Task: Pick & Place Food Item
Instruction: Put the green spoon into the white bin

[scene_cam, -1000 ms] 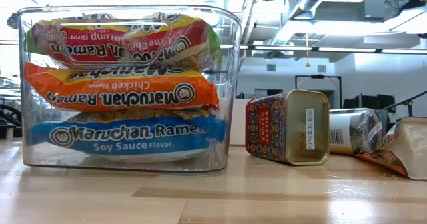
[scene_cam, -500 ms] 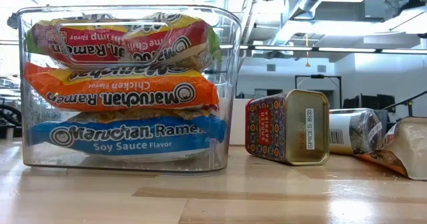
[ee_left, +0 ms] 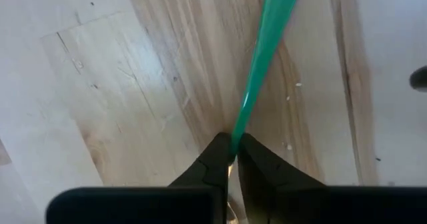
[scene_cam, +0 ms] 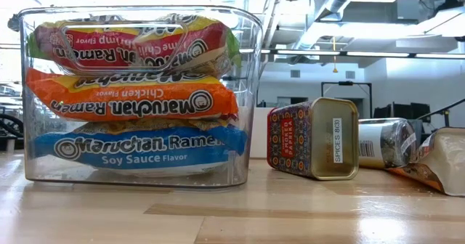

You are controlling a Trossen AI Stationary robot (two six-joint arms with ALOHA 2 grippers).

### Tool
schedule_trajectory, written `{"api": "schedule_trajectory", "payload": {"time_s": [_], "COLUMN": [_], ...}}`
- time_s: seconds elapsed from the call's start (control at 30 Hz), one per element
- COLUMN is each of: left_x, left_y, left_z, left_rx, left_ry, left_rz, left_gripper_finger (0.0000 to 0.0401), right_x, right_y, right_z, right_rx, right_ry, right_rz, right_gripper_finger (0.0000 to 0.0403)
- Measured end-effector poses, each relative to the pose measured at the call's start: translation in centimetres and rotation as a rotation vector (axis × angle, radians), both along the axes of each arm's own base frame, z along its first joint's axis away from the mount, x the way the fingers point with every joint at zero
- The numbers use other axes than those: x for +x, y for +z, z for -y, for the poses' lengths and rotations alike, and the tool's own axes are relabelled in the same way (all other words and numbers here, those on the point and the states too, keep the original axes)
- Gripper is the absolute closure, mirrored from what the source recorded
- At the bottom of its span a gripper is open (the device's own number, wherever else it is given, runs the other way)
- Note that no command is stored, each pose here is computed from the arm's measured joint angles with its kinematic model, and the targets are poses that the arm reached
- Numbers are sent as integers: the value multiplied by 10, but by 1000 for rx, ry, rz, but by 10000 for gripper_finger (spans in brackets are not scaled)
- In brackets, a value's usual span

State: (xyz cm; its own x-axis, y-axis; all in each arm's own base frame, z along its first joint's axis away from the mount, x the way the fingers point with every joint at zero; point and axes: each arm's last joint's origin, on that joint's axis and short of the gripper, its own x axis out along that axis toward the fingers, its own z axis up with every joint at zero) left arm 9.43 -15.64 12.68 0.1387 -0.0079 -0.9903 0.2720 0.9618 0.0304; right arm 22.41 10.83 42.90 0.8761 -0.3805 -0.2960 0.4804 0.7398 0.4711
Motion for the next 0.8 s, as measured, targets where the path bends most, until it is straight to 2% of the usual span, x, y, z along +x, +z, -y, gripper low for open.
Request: {"api": "schedule_trajectory", "payload": {"time_s": [0.13,0.37,0.6,0.8], "left_x": [1,1,2,12], "left_y": [7,31,51,69], "left_z": [0,-10,-21,-30], "left_rx": [-42,-165,-259,-374], "left_ry": [13,144,186,278], "left_rz": [29,135,233,382], "left_gripper_finger": [396,401,401,401], "right_x": [1,2,2,3], "right_y": [0,-1,-1,-1], "right_z": [2,6,6,6], "right_rx": [-2,-7,-20,-29], "right_ry": [-8,-23,-21,-19], "right_rz": [-4,-10,-18,-22], "right_gripper_finger": [200,200,200,200]}}
